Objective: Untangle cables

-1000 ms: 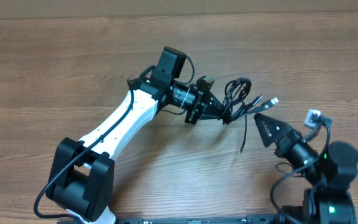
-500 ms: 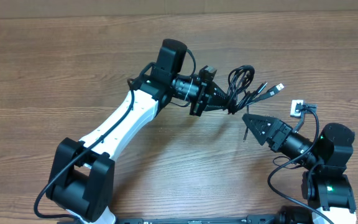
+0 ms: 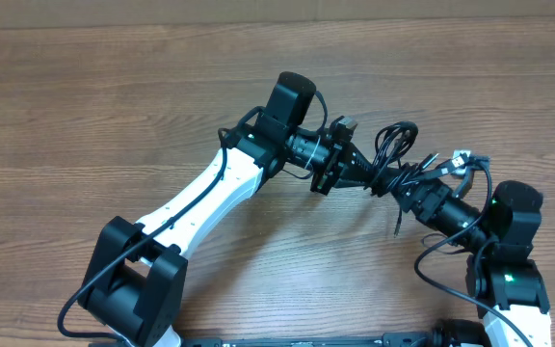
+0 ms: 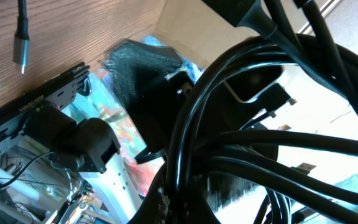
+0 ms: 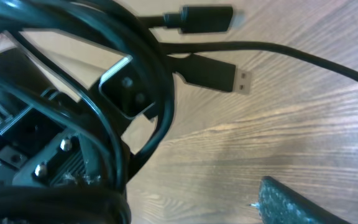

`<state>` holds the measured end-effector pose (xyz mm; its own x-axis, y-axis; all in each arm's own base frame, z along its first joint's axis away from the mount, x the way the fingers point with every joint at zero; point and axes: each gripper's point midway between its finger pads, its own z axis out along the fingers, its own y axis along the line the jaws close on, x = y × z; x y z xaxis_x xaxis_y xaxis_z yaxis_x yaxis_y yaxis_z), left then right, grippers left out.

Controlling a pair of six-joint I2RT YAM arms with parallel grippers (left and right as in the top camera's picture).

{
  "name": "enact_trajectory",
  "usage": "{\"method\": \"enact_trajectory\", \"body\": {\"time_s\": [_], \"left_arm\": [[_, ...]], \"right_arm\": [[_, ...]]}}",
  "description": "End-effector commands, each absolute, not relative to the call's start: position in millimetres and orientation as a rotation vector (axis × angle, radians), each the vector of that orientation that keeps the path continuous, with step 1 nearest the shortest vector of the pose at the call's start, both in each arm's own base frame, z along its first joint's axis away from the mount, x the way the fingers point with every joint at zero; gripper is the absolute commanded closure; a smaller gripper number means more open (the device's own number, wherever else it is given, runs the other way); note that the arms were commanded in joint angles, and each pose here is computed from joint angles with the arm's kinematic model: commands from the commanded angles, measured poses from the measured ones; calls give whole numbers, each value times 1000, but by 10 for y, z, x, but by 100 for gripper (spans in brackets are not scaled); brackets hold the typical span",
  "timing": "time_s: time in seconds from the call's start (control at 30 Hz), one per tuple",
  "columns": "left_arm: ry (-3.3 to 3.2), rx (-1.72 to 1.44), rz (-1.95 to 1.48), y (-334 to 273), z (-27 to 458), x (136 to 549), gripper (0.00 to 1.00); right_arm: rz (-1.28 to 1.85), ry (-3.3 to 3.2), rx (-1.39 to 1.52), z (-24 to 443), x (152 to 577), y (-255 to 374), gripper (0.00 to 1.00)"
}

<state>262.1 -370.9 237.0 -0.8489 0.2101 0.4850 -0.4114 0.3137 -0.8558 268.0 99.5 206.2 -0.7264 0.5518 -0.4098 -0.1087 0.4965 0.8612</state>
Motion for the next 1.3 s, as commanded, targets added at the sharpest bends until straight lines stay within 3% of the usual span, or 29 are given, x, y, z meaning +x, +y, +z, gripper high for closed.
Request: {"method": "enact_trajectory", "body": {"time_s": [0.0, 0.13, 0.17, 0.27, 0.3, 0.37, 0.53, 0.83, 1.27], "left_arm": [[-2033, 40, 1636, -3684, 2638, 2513, 96], [-2038, 24, 1635, -3688, 2620, 2490, 96], [-2039, 32, 1622, -3691, 2601, 2472, 96], [-2056, 58, 1605, -3712, 2560, 2469, 96], [-2066, 64, 1605, -3724, 2548, 2474, 96], [-2067, 61, 1602, -3740, 2545, 2457, 96], [-2067, 59, 1602, -3742, 2545, 2455, 96], [-2068, 28, 1670, -3680, 2624, 2580, 96], [-2103, 53, 1871, -3441, 2879, 3088, 96]], "right_arm": [[1240, 2062, 341, 2107, 2702, 1000, 37], [1238, 2060, 340, 2111, 2705, 998, 43], [1224, 2051, 344, 2120, 2726, 981, 48], [1173, 2041, 404, 2097, 2790, 899, 71], [1154, 2039, 417, 2086, 2807, 873, 86], [1141, 2037, 426, 2080, 2818, 855, 96], [1085, 2077, 500, 1944, 2811, 779, 96], [694, 2229, 767, 1364, 2673, 304, 96], [398, 2328, 681, 1150, 2535, 34, 96]]}}
